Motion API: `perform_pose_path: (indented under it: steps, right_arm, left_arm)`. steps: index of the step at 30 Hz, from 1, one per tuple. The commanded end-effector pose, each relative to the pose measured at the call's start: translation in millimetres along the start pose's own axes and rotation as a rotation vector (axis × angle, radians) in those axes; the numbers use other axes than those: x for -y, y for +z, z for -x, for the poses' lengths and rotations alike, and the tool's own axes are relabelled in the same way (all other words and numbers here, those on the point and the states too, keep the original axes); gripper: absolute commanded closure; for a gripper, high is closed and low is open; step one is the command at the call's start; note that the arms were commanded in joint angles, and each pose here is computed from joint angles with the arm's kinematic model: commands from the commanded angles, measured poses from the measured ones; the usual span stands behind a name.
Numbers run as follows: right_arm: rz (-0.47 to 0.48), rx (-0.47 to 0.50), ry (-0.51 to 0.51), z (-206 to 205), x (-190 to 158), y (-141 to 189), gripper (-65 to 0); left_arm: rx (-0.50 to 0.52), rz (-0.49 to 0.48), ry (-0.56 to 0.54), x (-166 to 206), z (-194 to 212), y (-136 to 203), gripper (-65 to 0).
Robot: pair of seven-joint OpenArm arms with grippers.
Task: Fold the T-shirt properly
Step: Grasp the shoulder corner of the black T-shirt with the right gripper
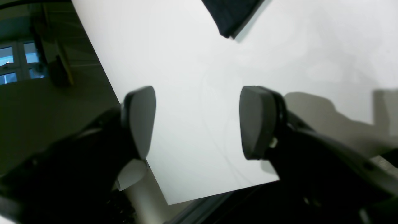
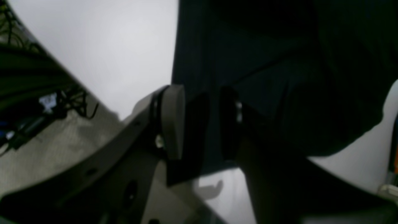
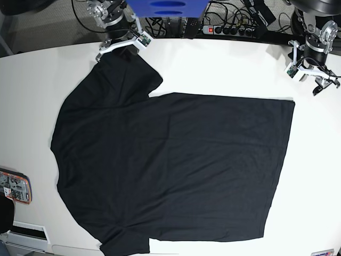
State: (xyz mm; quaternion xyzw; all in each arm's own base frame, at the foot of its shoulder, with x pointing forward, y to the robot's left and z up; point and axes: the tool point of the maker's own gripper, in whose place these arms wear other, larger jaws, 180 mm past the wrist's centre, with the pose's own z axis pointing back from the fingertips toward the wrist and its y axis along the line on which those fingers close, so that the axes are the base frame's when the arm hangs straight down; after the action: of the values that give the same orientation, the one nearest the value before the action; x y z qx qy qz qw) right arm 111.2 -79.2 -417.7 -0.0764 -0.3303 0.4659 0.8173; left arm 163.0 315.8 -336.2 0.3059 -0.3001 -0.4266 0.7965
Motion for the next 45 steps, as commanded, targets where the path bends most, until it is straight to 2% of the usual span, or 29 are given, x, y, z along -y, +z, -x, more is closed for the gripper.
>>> perform_pose_path:
  steps: [1, 8, 14, 20, 23, 26, 32, 45]
  right_arm:
    - [0.031, 0.021, 0.005, -5, 9, 2, -18.7]
    - [0.019, 0.015, 0.005, -3, 4, 2, -18.7]
    - [-0.043, 0.033, 0.004, -10, -20, 8, -18.9]
    - [-0.054, 0.037, 0.002, -12, -24, 8, -18.8]
    - [-0.063, -0.008, 0.006, 2, -28, 5, -18.8]
    - [-0.099, -0.11, 0.017, 26, -42, 3, -18.8]
    - [-0.147, -0.167, 0.034, 42, -61, 3, -18.8]
    - [-0.049, -0.253, 0.014, 74, -23, 0, -18.8]
  left_arm:
    - [0.008, -0.03, -0.015, -9, -2, 2, -40.5]
    - [0.008, -0.03, -0.015, -9, -2, 2, -40.5]
    - [0.007, -0.03, -0.017, -10, -2, 2, -40.5]
    - [0.006, -0.027, -0.017, -9, -1, 2, -40.5]
    - [0.007, -0.029, -0.017, -9, -1, 2, -40.5]
    - [0.007, -0.029, -0.017, -9, -1, 2, -40.5]
    - [0.007, -0.029, -0.017, -9, -1, 2, -40.5]
    - [0.005, -0.028, -0.017, -9, -1, 2, -40.5]
